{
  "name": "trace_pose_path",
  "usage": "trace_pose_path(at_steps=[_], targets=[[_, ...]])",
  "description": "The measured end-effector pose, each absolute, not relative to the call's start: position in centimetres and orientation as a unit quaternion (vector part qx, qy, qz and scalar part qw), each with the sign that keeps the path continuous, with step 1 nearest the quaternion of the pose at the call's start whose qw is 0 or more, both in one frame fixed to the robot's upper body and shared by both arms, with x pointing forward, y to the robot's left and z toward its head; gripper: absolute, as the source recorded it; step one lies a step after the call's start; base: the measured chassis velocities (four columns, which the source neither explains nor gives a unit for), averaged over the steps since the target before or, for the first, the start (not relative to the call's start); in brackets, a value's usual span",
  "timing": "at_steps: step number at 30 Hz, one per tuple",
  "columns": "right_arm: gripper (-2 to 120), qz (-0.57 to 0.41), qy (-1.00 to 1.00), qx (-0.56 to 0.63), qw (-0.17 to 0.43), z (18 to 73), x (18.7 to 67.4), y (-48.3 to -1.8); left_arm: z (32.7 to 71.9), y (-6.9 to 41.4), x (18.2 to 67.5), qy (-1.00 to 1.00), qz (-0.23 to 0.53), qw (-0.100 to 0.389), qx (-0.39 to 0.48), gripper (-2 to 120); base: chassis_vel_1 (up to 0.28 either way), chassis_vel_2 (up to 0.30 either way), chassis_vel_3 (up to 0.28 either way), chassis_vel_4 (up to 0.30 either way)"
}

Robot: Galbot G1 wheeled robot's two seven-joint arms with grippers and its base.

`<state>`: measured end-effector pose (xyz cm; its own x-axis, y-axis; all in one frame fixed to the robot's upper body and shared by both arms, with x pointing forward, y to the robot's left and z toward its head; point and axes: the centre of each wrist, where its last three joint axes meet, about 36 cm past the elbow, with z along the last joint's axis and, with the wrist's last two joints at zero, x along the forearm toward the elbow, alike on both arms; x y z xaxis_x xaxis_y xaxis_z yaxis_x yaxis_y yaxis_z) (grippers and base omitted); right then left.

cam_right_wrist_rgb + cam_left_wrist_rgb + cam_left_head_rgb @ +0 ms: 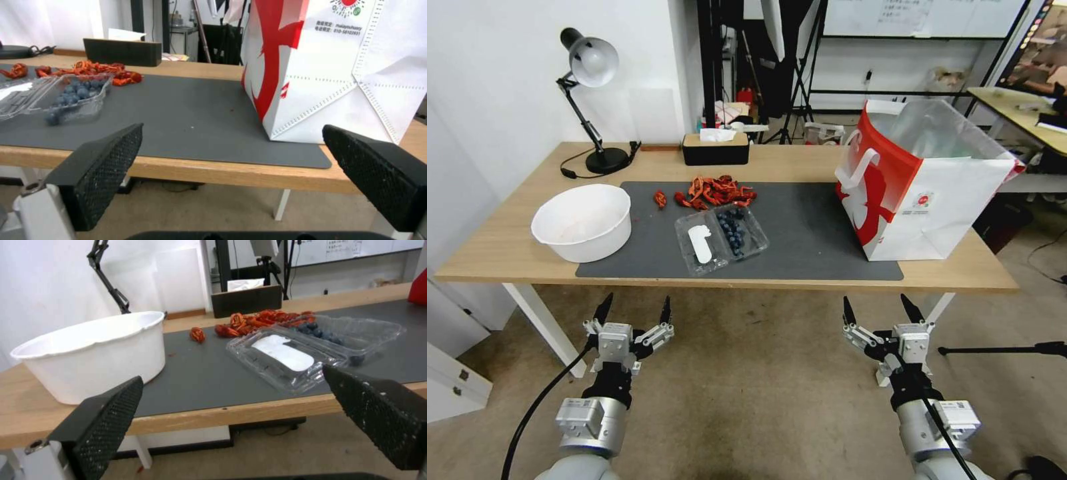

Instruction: Close the takeout container lid, then place the container into the takeout bag.

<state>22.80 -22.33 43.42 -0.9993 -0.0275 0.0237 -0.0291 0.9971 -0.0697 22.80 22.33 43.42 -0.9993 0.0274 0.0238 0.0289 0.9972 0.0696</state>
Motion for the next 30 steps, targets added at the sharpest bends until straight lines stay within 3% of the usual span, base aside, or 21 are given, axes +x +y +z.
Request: trace_pose_path(at_steps=[20,30], targets=[[100,0.032,-0.999,0.038,0.019,44.1,21.5,-21.3,43.7,22.0,22.7,-1.0,-0.026,0.01,-0.01,100,0.0,0.0,0.0,0.0],[100,0.028,-0.998,0.056,0.03,44.9,20.0,-20.6,46.8,18.7,20.9,-0.997,0.068,0.027,0.032,100,0.0,0.0,0.0,0.0]])
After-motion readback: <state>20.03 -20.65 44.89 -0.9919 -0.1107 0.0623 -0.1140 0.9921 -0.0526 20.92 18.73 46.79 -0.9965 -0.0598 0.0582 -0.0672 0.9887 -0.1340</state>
